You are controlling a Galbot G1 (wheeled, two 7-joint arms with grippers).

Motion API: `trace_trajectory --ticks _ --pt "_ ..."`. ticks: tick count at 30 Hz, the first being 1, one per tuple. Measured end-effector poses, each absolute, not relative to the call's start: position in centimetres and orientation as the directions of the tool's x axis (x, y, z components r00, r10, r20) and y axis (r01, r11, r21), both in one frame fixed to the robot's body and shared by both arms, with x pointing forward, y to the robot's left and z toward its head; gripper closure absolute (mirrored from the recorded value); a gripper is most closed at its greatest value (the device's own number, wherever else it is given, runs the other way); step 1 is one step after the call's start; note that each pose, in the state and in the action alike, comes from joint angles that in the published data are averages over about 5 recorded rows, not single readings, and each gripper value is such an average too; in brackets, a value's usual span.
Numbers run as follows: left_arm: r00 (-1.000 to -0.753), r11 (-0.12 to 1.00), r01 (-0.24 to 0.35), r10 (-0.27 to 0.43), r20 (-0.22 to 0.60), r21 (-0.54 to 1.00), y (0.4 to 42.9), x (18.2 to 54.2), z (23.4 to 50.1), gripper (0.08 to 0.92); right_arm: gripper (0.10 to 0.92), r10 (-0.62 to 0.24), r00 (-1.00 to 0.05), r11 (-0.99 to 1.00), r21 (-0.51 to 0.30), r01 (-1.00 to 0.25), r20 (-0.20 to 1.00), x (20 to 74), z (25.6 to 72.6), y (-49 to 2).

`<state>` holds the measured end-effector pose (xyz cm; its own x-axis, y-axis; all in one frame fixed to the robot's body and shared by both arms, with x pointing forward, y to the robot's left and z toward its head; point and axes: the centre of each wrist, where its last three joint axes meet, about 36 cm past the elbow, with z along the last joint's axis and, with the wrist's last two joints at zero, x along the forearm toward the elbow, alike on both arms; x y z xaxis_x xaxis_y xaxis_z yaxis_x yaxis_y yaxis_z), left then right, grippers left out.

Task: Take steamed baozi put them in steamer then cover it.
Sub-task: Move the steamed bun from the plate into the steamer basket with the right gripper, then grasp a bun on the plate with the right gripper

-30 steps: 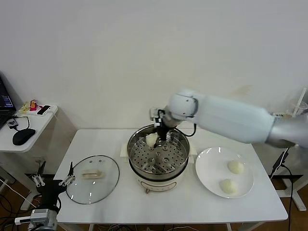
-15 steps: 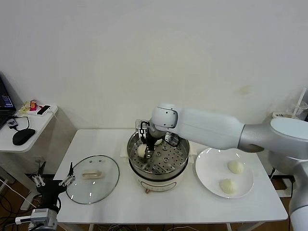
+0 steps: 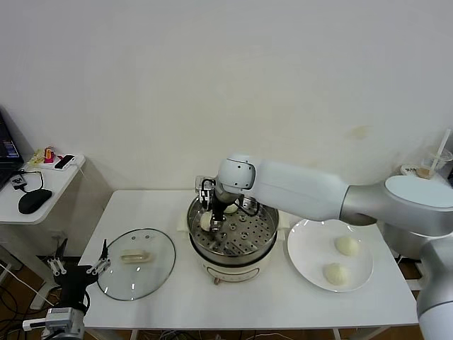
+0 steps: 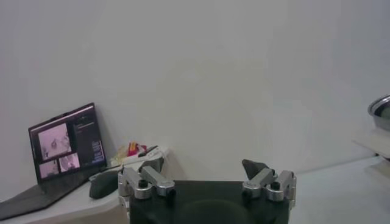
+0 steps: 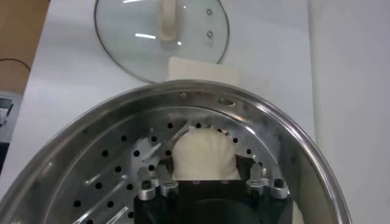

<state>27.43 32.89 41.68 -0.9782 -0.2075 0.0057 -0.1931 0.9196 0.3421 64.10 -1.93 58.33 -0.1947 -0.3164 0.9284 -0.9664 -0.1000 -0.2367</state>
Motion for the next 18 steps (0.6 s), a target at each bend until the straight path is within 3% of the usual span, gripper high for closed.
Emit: trace_trajectory --ticks 9,18 --pt "-0.981 0.92 -0.183 -0.194 -0.004 0.345 32.6 27.3 42.3 0.177 0.199 -0.311 -0.186 -0.185 -0.252 -0.95 0.932 64.4 62.1 -5.6" --pt "-0.984 0.927 -0.168 -0.178 0.0 0.335 32.0 27.1 42.4 0.177 0.2 -0.283 -0.207 -0.239 -0.277 -0.931 0.937 63.2 66.6 -15.7"
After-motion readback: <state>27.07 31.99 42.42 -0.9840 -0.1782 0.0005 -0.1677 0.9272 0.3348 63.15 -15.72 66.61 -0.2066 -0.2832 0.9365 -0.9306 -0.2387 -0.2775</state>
